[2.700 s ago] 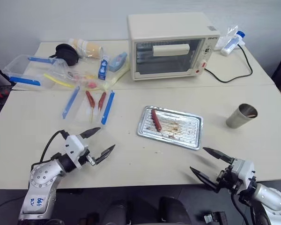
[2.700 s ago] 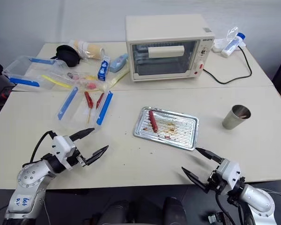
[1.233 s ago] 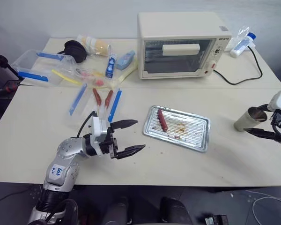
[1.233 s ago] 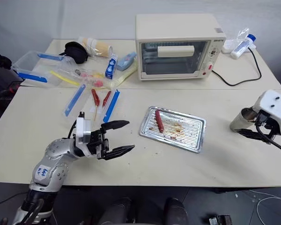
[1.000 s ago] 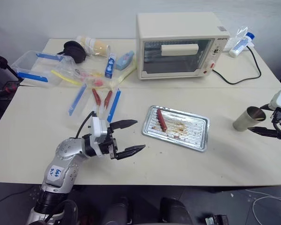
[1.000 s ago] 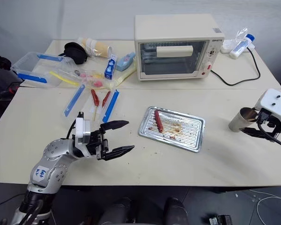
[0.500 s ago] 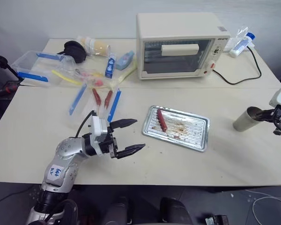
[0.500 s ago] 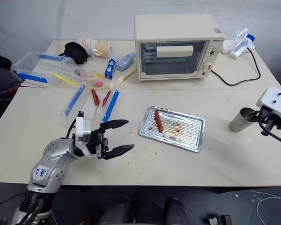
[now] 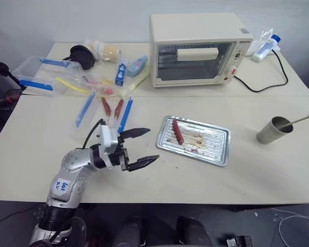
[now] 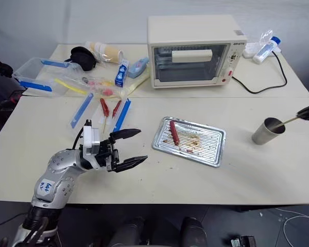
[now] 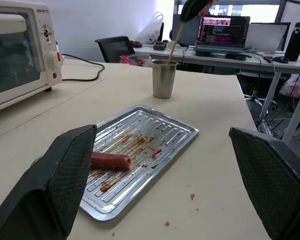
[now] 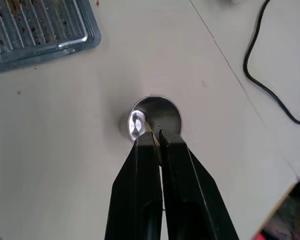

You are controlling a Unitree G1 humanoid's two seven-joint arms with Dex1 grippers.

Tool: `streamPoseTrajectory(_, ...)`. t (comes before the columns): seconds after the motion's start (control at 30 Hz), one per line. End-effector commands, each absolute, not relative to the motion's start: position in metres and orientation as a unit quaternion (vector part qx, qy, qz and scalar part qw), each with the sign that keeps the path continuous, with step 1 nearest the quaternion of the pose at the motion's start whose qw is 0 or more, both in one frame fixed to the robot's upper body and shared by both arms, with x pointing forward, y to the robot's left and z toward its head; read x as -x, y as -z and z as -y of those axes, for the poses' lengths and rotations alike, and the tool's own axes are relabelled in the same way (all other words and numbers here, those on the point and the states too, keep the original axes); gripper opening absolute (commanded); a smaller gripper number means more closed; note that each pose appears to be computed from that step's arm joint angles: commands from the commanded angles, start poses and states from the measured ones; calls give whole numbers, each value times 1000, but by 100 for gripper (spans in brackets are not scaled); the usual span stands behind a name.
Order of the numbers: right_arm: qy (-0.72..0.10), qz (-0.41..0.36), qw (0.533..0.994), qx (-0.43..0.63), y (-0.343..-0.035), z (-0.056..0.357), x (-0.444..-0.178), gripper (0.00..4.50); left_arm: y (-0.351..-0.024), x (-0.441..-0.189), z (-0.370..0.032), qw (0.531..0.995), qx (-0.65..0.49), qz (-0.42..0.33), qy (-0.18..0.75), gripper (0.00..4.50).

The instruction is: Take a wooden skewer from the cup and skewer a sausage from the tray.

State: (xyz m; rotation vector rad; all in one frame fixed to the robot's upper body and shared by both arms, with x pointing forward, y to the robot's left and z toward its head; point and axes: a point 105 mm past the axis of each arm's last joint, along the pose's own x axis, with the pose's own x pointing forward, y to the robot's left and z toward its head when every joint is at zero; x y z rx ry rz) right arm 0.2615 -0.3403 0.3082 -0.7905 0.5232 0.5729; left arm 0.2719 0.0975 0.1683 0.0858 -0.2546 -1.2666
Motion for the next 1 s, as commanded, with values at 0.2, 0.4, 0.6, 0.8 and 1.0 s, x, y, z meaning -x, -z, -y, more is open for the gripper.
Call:
streamPoseTrajectory(0.2,-434,-121,873,187,-339,268,-245,3,-185,-279,-96,792,-30,147,592,450)
streamPoseTrajectory(0.4,-567,-65,821,23,-302,201,-253,3,-189,-286,-81,791,-39,164,588,450)
streamPoseTrajectory(0.6,-600,-20,799,-33,-296,162,-252,3,-211,-281,-70,770,6,193,608,450)
streamPoseTrajectory(0.8,-614,-30,787,-57,-284,144,-249,3,-219,-279,-59,754,28,203,624,450)
streamPoseTrajectory(1.0,-615,-39,785,-66,-269,133,-251,3,-222,-267,-45,729,47,211,649,450)
